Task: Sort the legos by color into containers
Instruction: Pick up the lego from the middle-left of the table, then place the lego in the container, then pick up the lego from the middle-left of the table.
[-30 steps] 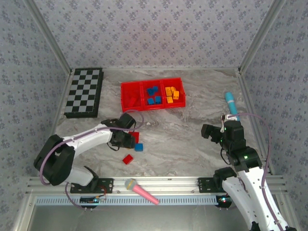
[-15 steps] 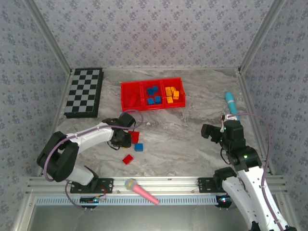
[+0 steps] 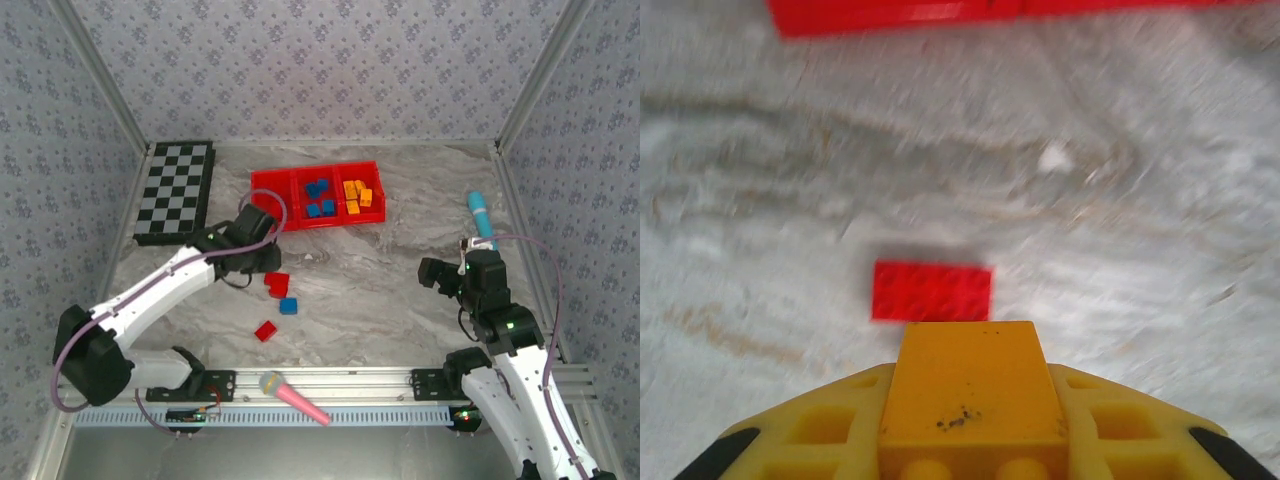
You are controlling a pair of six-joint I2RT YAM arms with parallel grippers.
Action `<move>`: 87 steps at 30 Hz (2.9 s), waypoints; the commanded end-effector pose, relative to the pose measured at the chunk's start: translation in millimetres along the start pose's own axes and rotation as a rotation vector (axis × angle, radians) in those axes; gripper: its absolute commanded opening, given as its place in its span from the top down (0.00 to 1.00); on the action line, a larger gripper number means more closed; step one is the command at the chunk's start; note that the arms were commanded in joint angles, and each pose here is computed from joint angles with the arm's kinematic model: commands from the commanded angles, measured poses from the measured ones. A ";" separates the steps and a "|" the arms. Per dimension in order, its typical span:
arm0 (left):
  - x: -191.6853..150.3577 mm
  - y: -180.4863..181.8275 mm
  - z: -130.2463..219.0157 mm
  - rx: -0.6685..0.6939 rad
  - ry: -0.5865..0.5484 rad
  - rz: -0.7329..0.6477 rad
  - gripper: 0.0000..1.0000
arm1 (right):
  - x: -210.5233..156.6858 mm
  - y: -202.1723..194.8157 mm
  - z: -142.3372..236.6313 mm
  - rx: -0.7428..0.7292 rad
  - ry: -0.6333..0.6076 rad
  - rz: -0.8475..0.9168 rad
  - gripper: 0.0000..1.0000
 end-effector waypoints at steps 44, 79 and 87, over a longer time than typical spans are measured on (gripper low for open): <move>201.2 -168.8 -89.3 -0.121 -0.339 -0.229 0.00 | -0.6 0.5 3.1 0.011 -0.021 -0.008 0.01; -95.1 -24.1 -61.1 0.144 0.114 0.032 0.33 | -2.1 3.0 -1.8 0.021 0.012 -0.001 0.01; -102.1 -21.4 -73.0 0.183 0.121 0.084 0.29 | -2.5 3.7 -3.5 0.026 0.014 0.002 0.01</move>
Point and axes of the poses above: each hand's point on the last joint's axis, 136 mm out from that joint toward the fingers, its own z axis back along the fingers, its own y axis along the line the jaws close on, x = y × z, the point moved 8 cm from there along z, back along the fingers, and after that the axes turned 5 degrees about -z, right-handed, at the moved point
